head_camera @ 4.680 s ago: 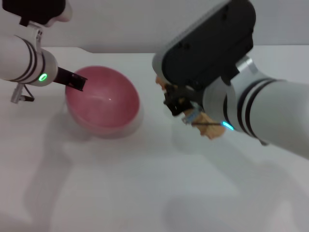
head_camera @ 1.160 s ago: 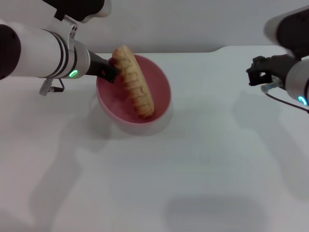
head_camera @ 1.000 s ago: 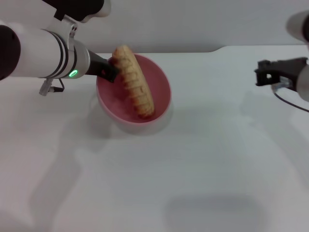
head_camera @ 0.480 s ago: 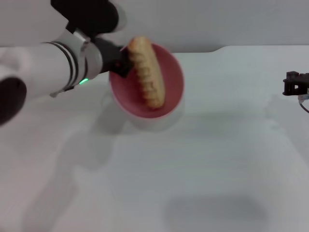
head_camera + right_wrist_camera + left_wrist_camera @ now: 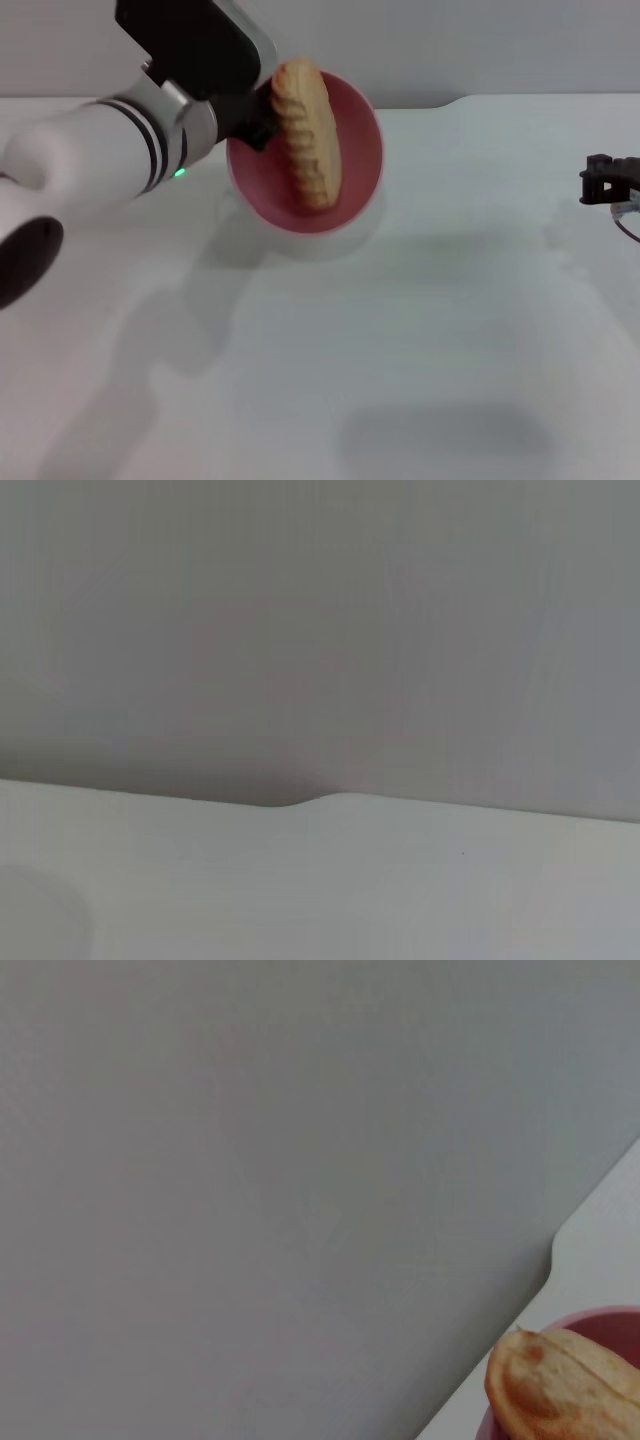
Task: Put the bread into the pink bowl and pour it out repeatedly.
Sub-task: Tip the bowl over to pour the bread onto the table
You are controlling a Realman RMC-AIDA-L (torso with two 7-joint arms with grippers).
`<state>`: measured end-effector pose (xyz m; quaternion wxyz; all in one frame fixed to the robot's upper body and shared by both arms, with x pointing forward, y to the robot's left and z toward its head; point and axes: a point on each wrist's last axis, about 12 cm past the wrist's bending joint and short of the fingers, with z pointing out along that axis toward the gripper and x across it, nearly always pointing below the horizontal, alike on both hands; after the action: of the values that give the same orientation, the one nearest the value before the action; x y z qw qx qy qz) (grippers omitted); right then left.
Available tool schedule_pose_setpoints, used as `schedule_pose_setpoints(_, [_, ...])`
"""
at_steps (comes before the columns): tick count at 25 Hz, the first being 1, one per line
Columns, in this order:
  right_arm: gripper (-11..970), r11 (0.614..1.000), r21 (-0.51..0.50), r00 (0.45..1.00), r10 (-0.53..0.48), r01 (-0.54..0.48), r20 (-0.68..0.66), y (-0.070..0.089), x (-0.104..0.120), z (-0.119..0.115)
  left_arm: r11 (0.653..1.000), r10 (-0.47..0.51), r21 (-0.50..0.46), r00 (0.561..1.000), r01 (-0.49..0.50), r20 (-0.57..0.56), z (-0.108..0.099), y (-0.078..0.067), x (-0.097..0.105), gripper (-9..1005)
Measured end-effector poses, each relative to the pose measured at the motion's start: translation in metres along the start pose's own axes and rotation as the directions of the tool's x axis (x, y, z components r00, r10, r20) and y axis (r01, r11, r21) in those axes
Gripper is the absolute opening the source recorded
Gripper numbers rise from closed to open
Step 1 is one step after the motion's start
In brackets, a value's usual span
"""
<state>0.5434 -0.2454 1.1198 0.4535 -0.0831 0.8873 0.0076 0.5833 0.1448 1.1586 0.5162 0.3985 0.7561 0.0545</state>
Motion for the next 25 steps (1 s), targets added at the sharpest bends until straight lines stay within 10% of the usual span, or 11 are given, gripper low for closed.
schedule_pose_setpoints(25, [4, 1.000, -0.007, 1.000, -0.012, 0.012, -0.026, 0.002, 0.002, 0.006, 0.941, 0.326, -0.122, 0.941, -0.315, 0.089, -0.006, -0.017, 0.012, 48])
